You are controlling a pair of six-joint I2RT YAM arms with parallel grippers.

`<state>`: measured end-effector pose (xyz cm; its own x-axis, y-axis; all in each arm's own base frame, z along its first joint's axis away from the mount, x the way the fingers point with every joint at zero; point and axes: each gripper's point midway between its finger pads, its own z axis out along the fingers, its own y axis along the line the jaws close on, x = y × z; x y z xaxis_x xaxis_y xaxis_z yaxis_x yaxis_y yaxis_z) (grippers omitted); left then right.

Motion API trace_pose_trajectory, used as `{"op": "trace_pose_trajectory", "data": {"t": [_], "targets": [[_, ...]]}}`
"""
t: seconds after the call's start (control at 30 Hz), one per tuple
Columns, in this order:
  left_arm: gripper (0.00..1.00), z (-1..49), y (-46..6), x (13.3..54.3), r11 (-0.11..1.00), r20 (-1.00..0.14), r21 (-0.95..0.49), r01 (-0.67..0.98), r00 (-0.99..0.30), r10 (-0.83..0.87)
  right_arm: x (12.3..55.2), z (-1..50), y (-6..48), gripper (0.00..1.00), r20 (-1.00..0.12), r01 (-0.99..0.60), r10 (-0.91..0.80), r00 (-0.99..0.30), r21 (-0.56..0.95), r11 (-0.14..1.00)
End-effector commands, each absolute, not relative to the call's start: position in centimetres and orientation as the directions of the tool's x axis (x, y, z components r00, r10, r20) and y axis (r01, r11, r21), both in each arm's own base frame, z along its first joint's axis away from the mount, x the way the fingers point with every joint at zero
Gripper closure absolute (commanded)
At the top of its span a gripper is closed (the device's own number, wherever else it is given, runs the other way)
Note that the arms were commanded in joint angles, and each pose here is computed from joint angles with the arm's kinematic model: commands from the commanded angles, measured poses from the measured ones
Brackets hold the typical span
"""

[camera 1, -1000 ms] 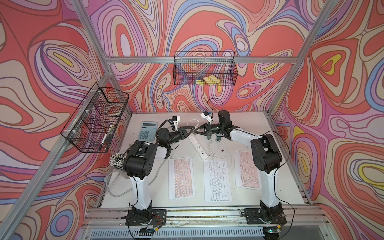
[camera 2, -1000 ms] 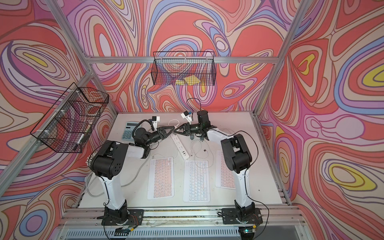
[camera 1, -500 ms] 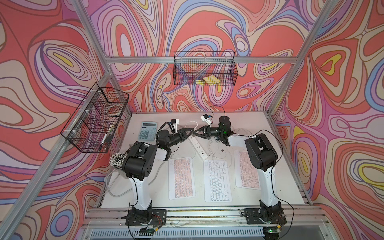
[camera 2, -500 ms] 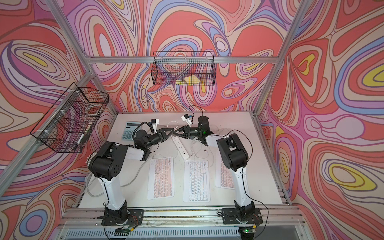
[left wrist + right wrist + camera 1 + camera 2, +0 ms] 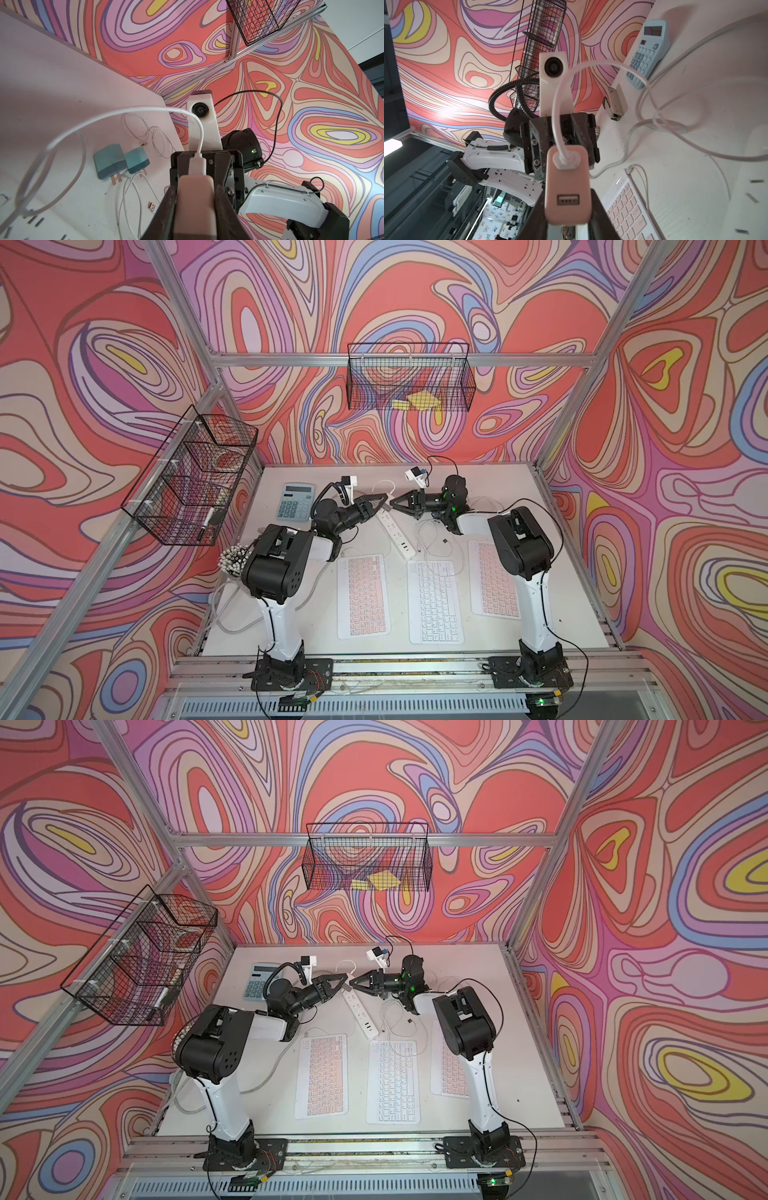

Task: Unplug the wireless keyboard
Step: Remove the power cord from the plug.

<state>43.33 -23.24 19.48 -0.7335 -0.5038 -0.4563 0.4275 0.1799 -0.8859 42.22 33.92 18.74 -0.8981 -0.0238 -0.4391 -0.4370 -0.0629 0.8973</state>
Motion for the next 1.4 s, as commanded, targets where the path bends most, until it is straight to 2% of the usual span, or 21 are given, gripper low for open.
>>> {"op": "trace_pose_trajectory", "data": {"t": [0.0,0.1,0.13,0.33,0.5,0.63,0.77,0.8,0.87,0.9,0.97,1.07,1.13,1.37], "targets": [[0.96,21.1,-23.4,43.0,0.156,-0.487,-0.864,0.478,-0.719,-0.496,42.0,19.6,33.8,0.85,-0.468,-0.463,-0.031,-0.883,0.879,-0.113],[0.73,21.4,-24.3,42.6,0.134,-0.491,-0.862,0.489,-0.736,-0.466,42.0,19.4,34.1,0.87,-0.460,-0.454,-0.036,-0.887,0.883,-0.119],[0.70,21.6,-24.5,42.5,0.129,-0.494,-0.859,0.495,-0.739,-0.458,42.0,19.4,34.2,0.87,-0.460,-0.453,-0.037,-0.887,0.884,-0.119],[0.67,20.9,-24.9,42.3,0.125,-0.488,-0.864,0.487,-0.752,-0.442,42.4,18.8,34.4,0.88,-0.453,-0.448,-0.047,-0.890,0.890,-0.086],[0.57,21.1,-25.7,42.0,0.110,-0.494,-0.860,0.498,-0.762,-0.418,42.5,18.5,34.5,0.87,-0.450,-0.447,-0.045,-0.892,0.892,-0.074],[0.55,21.0,-25.7,41.9,0.108,-0.494,-0.860,0.498,-0.765,-0.412,42.5,18.6,34.6,0.87,-0.448,-0.444,-0.041,-0.893,0.892,-0.082],[0.64,20.9,-25.8,41.8,0.107,-0.493,-0.862,0.496,-0.769,-0.406,42.5,18.4,34.5,0.88,-0.442,-0.438,-0.043,-0.896,0.895,-0.085],[0.70,20.8,-25.8,41.8,0.105,-0.491,-0.863,0.494,-0.772,-0.403,42.5,18.4,34.5,0.87,-0.442,-0.437,-0.045,-0.896,0.895,-0.085],[0.91,20.8,-25.9,41.9,0.100,-0.490,-0.864,0.494,-0.776,-0.398,42.5,18.4,34.5,0.86,-0.439,-0.434,-0.045,-0.898,0.897,-0.084],[0.98,20.8,-25.9,41.9,0.099,-0.489,-0.864,0.494,-0.776,-0.397,42.5,18.3,34.5,0.86,-0.437,-0.432,-0.046,-0.899,0.898,-0.082],[1.00,20.8,-25.9,41.8,0.100,-0.490,-0.863,0.494,-0.776,-0.398,42.6,18.3,34.5,0.83,-0.430,-0.427,-0.040,-0.902,0.901,-0.076],[1.00,20.7,-25.5,42.0,0.110,-0.491,-0.864,0.492,-0.770,-0.408,43.1,18.0,33.8,0.73,-0.419,-0.418,-0.021,-0.908,0.907,-0.051],[1.00,20.4,-24.8,42.3,0.136,-0.487,-0.867,0.479,-0.760,-0.431,43.5,17.5,33.4,0.72,-0.401,-0.401,-0.015,-0.916,0.916,-0.016],[1.00,17.8,-23.2,42.6,0.407,-0.581,-0.804,0.434,-0.719,-0.381,44.6,15.9,32.6,0.70,-0.416,-0.409,-0.006,-0.909,0.892,0.191]]}}
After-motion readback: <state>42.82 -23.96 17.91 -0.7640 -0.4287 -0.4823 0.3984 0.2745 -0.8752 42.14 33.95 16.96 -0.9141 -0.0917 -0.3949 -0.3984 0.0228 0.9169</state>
